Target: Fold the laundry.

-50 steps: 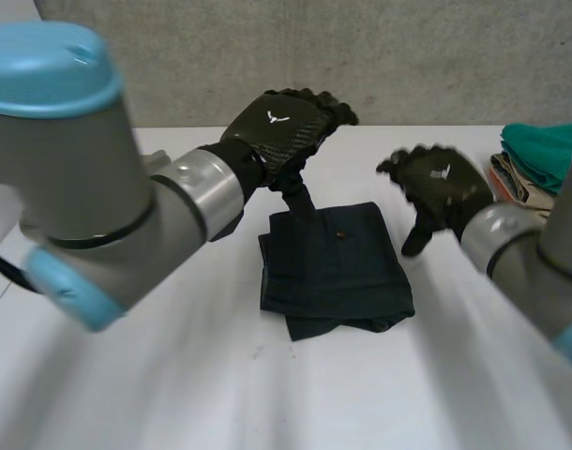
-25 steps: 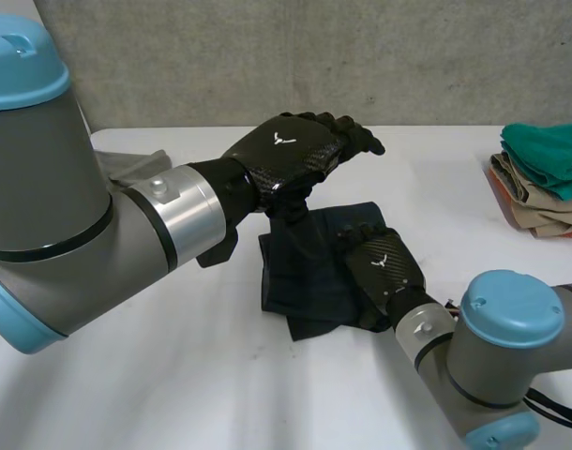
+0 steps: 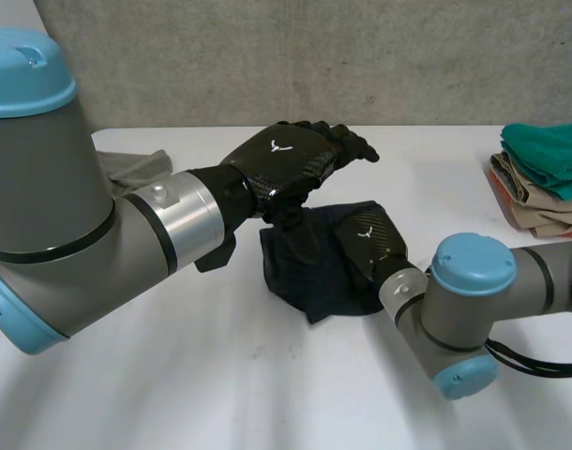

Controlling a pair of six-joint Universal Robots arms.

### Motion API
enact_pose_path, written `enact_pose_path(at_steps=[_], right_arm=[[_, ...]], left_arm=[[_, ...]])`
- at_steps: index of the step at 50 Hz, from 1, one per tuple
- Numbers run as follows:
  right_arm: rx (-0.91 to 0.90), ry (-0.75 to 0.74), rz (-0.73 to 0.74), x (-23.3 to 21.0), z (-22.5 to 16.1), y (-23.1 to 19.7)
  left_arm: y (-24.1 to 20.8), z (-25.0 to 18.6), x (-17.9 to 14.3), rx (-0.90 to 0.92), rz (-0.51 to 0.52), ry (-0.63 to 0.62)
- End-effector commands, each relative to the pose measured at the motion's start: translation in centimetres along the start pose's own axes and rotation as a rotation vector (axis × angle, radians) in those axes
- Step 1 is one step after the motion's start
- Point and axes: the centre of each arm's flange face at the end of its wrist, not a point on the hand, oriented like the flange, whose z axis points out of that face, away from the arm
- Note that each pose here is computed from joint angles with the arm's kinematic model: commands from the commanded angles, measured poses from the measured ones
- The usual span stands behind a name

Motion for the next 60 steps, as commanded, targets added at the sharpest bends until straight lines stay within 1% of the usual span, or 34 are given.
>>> enact_pose_path(at_steps=[1,8,11,12,19,20,23,24,27,28,31,32,33,35,39,42,44,51,55,60], right_arm=[[-0.040,-0.052,0.013,-0.1,1.4,0.5],[0.009,-0.023,0.003,1.3,1.8,-1.2],[0.037,0.032,0.002,3.8,2.4,-2.0],[0.051,0.057,-0.003,5.2,2.8,-2.1],[0.198,0.073,-0.037,9.6,4.5,-4.3],[0.238,0.092,-0.053,11.1,4.9,-5.0],[0.306,0.137,-0.079,13.5,5.5,-6.4],[0.344,0.179,-0.101,15.1,5.8,-7.2],[0.392,0.245,-0.129,17.8,6.0,-8.2],[0.420,0.276,-0.138,19.5,6.0,-8.7],[0.452,0.335,-0.135,22.6,5.7,-9.3],[0.469,0.369,-0.118,24.8,5.5,-9.4],[0.476,0.389,-0.110,26.0,5.2,-9.3],[0.494,0.425,-0.078,29.1,4.7,-9.0],[0.526,0.466,-0.076,33.0,3.9,-8.5],[0.521,0.496,-0.090,35.0,3.7,-7.2],[0.499,0.526,-0.101,36.8,3.4,-5.4],[0.402,0.583,-0.078,39.6,2.7,0.7],[0.348,0.601,-0.056,40.3,2.1,3.5],[0.303,0.621,-0.042,40.6,1.2,5.7]], left_arm=[[0.6,-0.1,0.1,-0.018,-0.006,0.003],[0.5,-0.2,-0.5,-0.016,-0.009,-0.014],[0.3,-0.3,-0.8,-0.012,-0.009,-0.024],[0.3,-0.3,-0.9,-0.012,-0.009,-0.027],[0.1,-0.5,-1.7,-0.007,-0.011,-0.051],[0.0,-0.6,-1.8,-0.004,-0.010,-0.052],[0.0,-0.6,-1.8,-0.004,-0.010,-0.054],[0.0,-0.6,-1.9,-0.004,-0.011,-0.055],[0.0,-0.6,-1.9,-0.003,-0.011,-0.056],[0.0,-0.6,-1.9,-0.004,-0.012,-0.055],[0.0,-0.6,-1.8,-0.004,-0.012,-0.054],[0.0,-0.6,-1.8,-0.003,-0.011,-0.054],[0.0,-0.6,-1.8,-0.003,-0.010,-0.054],[0.0,-0.6,-1.8,-0.003,-0.011,-0.053],[-0.1,-0.6,-1.8,-0.001,-0.010,-0.053],[-0.1,-0.6,-1.7,0.001,-0.007,-0.051],[-0.1,-0.6,-1.7,0.001,-0.007,-0.050],[-0.1,-0.6,-1.5,0.002,-0.008,-0.045],[0.0,-0.5,-1.4,-0.004,-0.011,-0.043],[0.2,-0.4,-1.2,-0.007,-0.012,-0.037]])
